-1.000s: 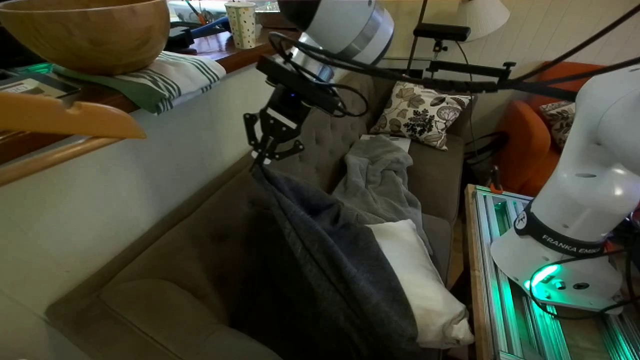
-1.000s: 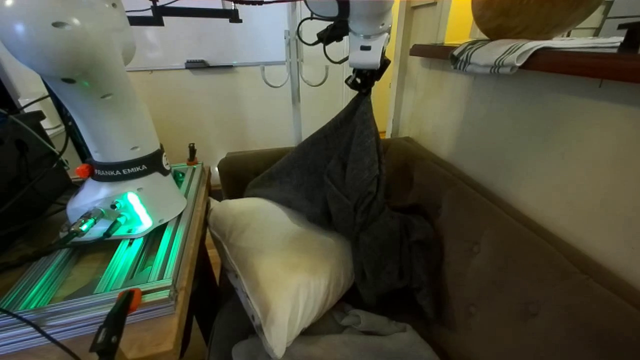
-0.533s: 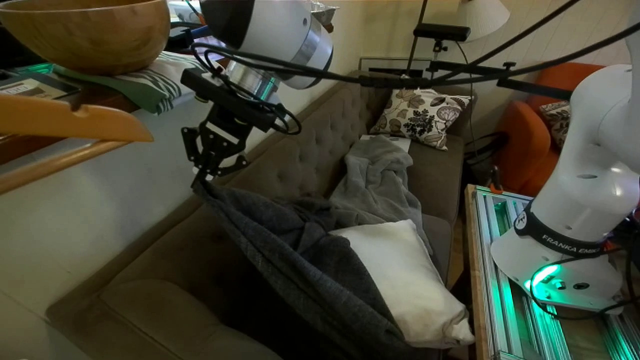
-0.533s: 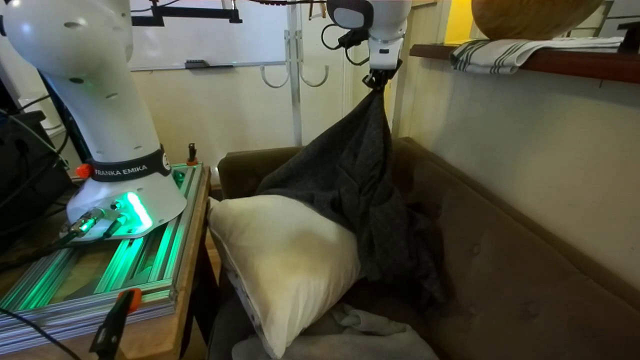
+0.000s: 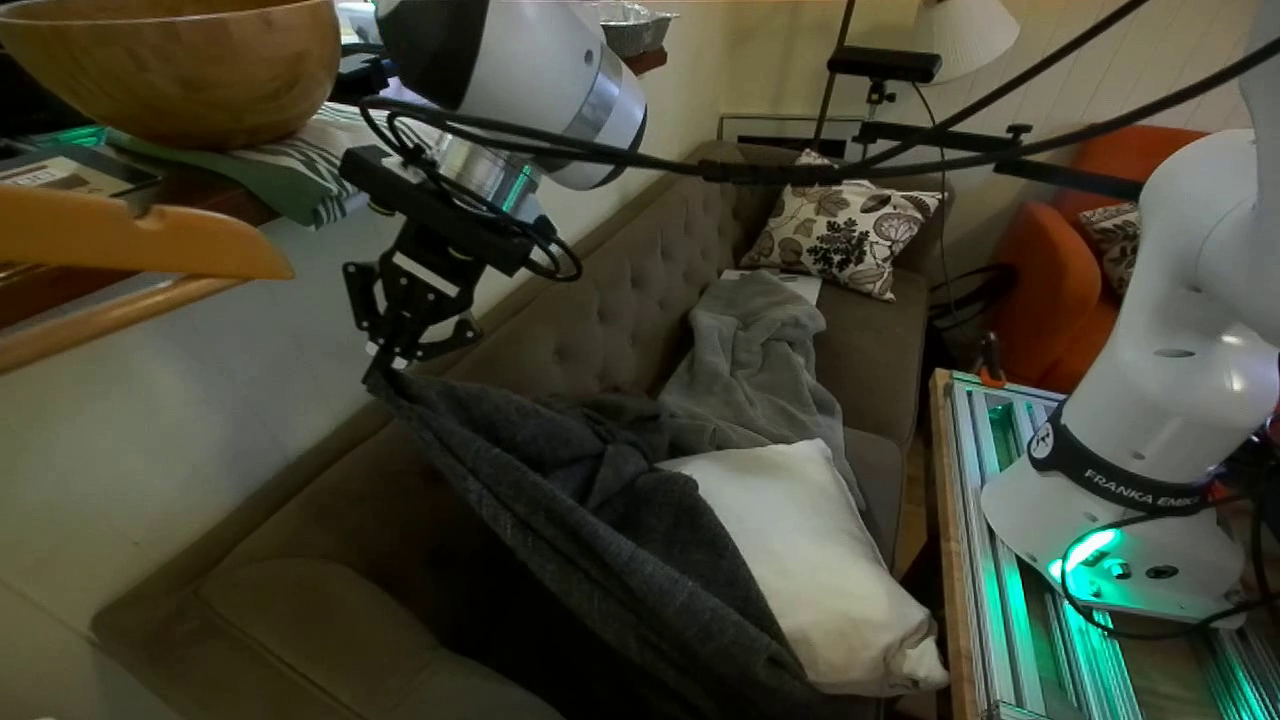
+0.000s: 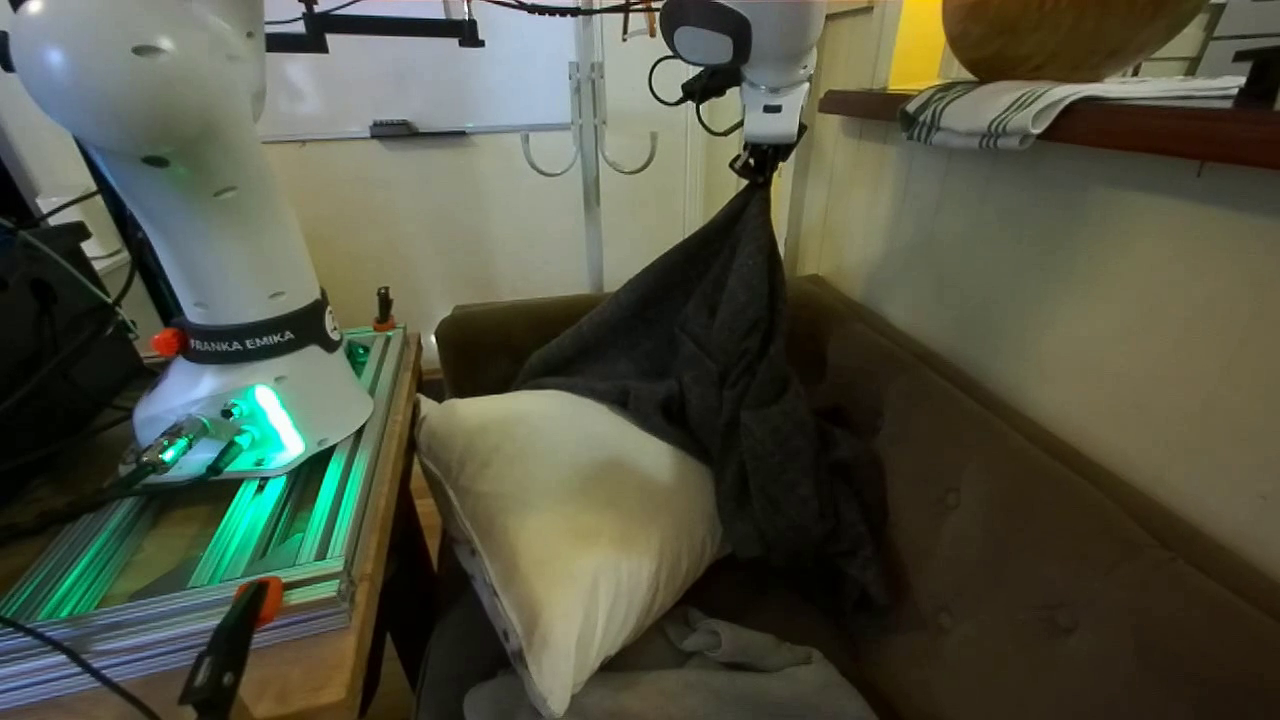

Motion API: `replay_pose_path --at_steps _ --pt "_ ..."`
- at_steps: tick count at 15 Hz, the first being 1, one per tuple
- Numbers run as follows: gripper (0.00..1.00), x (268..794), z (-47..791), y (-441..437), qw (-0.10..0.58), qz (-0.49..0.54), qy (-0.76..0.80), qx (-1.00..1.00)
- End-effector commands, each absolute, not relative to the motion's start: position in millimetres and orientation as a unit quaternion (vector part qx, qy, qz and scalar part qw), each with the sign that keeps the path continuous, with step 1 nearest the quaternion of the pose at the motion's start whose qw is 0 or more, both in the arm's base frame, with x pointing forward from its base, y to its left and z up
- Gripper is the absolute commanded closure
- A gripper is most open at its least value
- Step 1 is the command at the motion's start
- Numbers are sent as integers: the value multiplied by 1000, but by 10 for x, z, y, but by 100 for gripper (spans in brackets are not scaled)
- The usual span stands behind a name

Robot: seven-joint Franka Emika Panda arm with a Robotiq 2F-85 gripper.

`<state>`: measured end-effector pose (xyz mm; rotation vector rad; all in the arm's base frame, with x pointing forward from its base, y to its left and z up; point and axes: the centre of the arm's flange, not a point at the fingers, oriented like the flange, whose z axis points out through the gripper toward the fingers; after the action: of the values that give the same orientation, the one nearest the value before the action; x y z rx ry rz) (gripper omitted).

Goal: Shift the pillow to the right

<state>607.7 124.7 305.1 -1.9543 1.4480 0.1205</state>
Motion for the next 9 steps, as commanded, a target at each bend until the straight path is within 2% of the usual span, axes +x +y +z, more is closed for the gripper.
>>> replay_pose_path --at_steps 1,9 --pt "99 6485 3067 1700 331 -3 534 -778" --pt "99 6691 2877 2069 298 -95 499 -808"
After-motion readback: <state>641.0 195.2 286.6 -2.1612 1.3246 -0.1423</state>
